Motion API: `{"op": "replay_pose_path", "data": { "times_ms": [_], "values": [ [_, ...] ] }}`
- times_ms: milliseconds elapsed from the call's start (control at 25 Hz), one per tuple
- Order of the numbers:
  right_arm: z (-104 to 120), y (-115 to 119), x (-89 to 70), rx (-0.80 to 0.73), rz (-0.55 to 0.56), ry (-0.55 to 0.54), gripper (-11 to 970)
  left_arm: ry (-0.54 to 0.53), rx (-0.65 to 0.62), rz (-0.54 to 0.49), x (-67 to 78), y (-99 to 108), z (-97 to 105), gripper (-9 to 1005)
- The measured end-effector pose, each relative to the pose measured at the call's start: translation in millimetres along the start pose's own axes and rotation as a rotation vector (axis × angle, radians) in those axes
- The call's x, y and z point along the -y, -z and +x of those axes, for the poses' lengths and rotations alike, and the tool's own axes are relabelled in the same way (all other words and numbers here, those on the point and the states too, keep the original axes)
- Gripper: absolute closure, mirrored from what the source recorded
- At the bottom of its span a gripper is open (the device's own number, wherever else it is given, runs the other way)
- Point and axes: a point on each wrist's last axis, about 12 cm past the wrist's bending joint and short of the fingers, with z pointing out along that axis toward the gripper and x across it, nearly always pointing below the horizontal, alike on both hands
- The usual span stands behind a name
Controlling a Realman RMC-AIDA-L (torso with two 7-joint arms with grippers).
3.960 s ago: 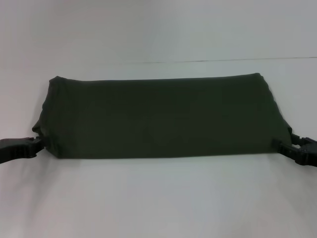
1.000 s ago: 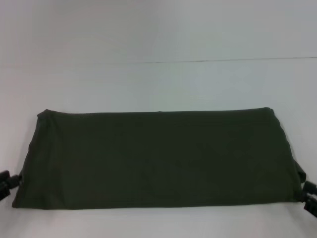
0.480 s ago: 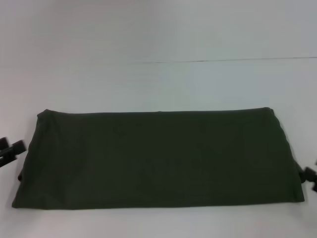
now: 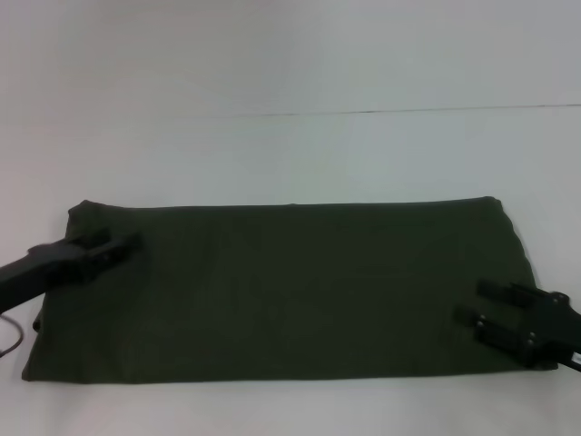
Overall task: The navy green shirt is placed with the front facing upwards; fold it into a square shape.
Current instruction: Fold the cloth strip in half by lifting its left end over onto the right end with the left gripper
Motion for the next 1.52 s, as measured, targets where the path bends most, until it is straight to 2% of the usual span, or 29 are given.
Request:
{"op": "replay_pose_path", "data": {
  "times_ms": [200,280,640,1080,1200,1320,1400,1520],
  "values": [
    [-2.8,-13.8,-1.5,-0.004,-0.027,-0.004,309,0.012,0.02,-0.065,-4.0,-17.4,-5.0,298],
    [-3.3,-16.4,-2.1,-0.005,-0.034,-0.006,310,0.02,0.032,-0.123,-9.2,-25.1,-8.2,298],
    [-1.5,-21.0,-4.6,0.0,-0.039,-0.03,313,0.046,0.017,-0.262,-22.4,-37.6,-7.4,297],
    [-4.1,-25.5,-4.8,0.008,-0.046,-0.037,314,0.047,0.004,-0.324,-25.1,-47.1,-6.1,299],
    [-6.1,-27.3,-4.2,0.012,-0.048,-0.033,314,0.059,0.045,-0.295,-23.7,-41.1,-9.6,300],
    [-8.2,-28.7,-3.3,0.013,-0.051,-0.028,314,0.059,0.098,-0.217,-19.8,-23.1,-13.1,300],
    [-9.5,-29.6,-2.7,0.015,-0.051,-0.025,314,0.06,0.118,-0.162,-16.5,-7.9,-10.7,301],
    [-11.5,-32.4,-1.2,0.013,-0.047,-0.02,313,0.08,0.122,-0.135,-14.9,11.7,-0.6,302]
  ]
}}
